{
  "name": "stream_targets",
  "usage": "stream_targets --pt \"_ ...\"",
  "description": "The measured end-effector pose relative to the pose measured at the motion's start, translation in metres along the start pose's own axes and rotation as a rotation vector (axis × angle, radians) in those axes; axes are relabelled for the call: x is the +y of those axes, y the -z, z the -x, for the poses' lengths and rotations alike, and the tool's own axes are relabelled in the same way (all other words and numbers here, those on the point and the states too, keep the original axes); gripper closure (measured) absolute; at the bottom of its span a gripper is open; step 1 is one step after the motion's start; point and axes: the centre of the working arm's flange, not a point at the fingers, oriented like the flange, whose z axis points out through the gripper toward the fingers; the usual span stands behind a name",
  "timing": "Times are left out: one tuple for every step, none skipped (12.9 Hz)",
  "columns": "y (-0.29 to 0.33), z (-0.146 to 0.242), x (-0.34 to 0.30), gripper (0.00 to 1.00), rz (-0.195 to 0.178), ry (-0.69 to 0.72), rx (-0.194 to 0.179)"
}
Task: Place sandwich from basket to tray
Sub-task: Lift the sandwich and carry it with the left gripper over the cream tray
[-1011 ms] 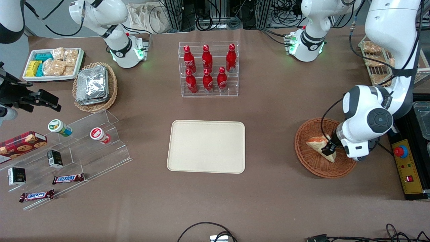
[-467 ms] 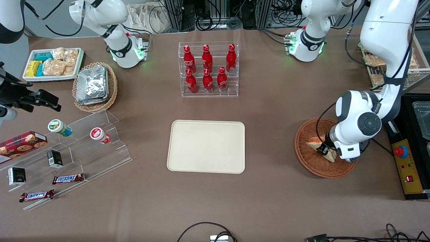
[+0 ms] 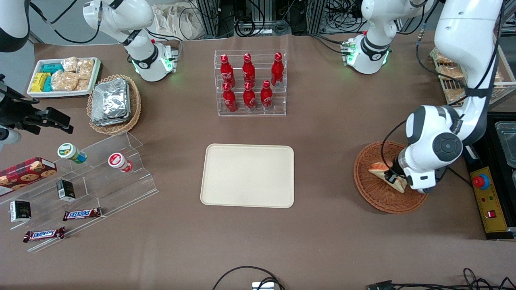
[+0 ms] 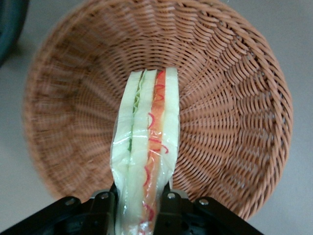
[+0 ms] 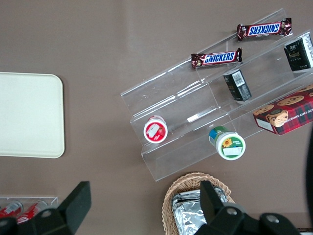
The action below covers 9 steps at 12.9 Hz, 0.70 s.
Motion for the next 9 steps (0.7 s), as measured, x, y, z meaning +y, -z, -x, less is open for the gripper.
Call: stream_targets --pt "0.036 0.001 -0.006 0.74 -0.026 -0.058 0.0" --pt "0.077 0.004 -0.013 0.81 -0.047 -0.126 0.0" --pt "0.12 0.01 -0.02 0.81 -0.061 -0.195 0.002" --pt "0.159 0.018 -0.024 0.81 -0.07 -0.259 0.003" --pt "0.2 0.029 -0.026 0.81 -0.065 -0.328 0.011" --pt "0.229 0.04 -0.025 0.81 -0.053 -0.38 0.022" --pt "0.253 0.054 -0.02 0.81 -0.039 -0.42 0.033" --pt "0.268 0.07 -0.015 0.81 -0.03 -0.451 0.04" --pt "0.276 0.088 -0.008 0.81 -0.026 -0.485 0.042"
